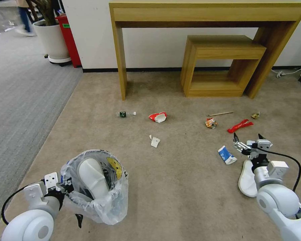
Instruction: Pick up the trash bin and place the garbage on the floor into it.
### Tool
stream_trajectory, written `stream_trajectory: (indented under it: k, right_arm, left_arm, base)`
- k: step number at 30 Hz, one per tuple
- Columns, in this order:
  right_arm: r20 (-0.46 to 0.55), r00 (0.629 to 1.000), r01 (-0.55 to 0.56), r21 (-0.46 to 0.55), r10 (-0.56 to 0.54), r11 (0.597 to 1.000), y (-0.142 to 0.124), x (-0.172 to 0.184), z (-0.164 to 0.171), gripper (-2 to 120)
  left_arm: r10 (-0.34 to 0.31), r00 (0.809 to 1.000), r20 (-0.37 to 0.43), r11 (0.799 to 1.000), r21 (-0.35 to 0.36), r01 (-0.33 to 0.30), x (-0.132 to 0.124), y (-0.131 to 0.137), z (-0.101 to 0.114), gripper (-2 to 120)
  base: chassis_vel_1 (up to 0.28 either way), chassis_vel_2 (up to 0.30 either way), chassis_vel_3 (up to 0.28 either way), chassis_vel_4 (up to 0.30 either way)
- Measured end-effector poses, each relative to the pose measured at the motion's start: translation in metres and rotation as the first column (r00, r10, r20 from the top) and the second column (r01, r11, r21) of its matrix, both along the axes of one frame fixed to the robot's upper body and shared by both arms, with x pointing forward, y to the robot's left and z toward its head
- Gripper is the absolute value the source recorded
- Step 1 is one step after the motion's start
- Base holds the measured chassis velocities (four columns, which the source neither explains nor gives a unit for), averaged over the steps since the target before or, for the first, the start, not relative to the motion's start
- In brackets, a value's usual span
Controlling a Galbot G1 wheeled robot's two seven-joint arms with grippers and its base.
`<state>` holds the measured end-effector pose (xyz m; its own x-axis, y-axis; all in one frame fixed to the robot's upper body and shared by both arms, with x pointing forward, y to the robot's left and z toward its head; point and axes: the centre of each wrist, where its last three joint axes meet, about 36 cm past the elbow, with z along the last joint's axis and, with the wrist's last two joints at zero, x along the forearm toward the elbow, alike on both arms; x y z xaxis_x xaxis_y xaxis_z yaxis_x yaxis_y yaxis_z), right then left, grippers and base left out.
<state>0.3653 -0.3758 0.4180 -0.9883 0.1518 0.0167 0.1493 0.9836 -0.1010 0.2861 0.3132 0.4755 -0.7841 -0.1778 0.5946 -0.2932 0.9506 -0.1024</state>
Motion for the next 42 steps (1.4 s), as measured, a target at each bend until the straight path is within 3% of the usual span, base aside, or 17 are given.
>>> stream_trajectory:
  k: [12, 42]
  right_arm:
    - [-0.005, 1.0, -0.016, 0.008, 0.016, 1.0, 0.004, -0.004, -0.003, 92]
    - [0.001, 0.999, -0.049, -0.018, 0.049, 0.999, 0.004, -0.001, -0.015, 92]
  left_arm:
    - [0.0, 1.0, 0.014, 1.0, -0.001, 0.0, -0.002, 0.0, 0.0, 1]
    - [0.005, 1.0, 0.022, 1.0, -0.003, -0.005, -0.003, 0.002, -0.001, 1]
  base:
    - [0.0, 0.0, 0.0, 0.0]
    - [0.027, 0.028, -0.02, -0.025]
